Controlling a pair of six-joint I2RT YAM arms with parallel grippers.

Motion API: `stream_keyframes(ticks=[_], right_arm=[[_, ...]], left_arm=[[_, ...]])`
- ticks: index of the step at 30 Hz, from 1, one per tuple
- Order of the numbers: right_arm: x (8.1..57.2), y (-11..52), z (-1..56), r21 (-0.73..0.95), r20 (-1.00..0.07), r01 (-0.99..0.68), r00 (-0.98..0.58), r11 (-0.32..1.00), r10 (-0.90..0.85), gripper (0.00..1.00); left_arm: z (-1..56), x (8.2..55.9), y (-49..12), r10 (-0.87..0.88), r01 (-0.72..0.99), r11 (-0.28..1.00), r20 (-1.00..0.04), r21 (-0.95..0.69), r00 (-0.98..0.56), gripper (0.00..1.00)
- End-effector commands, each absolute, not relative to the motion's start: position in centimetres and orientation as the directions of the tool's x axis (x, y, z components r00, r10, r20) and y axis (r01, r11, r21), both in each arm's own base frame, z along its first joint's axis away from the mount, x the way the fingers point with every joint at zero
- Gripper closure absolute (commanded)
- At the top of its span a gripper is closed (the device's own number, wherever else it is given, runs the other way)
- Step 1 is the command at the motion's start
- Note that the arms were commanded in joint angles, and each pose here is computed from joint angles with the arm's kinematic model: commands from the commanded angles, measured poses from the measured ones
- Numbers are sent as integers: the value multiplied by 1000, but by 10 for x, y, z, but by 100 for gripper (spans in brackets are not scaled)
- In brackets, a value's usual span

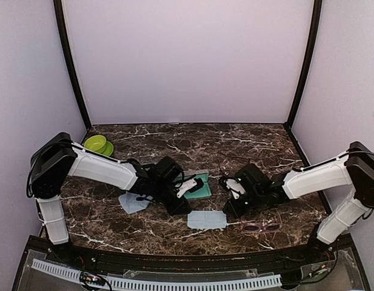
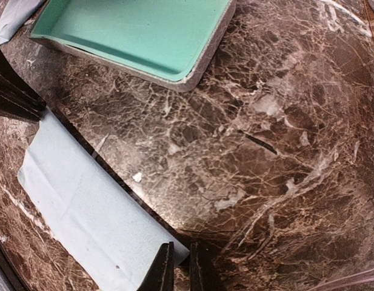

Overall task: Organize the sunglasses
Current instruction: Pick up the folded cleaning cloth from the center of the board, then place the folded cleaning cloth in the sunglasses case.

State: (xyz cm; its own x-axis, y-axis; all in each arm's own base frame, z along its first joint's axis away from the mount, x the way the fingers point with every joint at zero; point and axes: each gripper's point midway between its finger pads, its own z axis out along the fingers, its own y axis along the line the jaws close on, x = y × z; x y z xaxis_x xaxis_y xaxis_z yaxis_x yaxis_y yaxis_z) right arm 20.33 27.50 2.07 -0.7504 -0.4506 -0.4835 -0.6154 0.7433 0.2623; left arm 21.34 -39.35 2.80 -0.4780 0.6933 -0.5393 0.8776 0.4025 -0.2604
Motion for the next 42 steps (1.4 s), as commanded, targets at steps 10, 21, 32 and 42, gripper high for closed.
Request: stream_keyframes(ticks=[10,21,32,42], right_arm=[[214,282,39,253,-533,-631,-724,733,-438,99],[222,292,59,241,-591,-669,-675,703,-441,100],[239,309,83,207,-646,-704,-620,679,-445,100],[271,336,104,148,-688,-729,-561,668,-460,100]], left_arm=[[38,216,-394,668,873,418,-567,-251,-483,100],[57,221,-391,613,844,474,-594,-252,-522,100],[86,236,-368,569,795,585,-619,-159,-542,100],[94,258,-343,555,731,682,-626,-33,-547,100]])
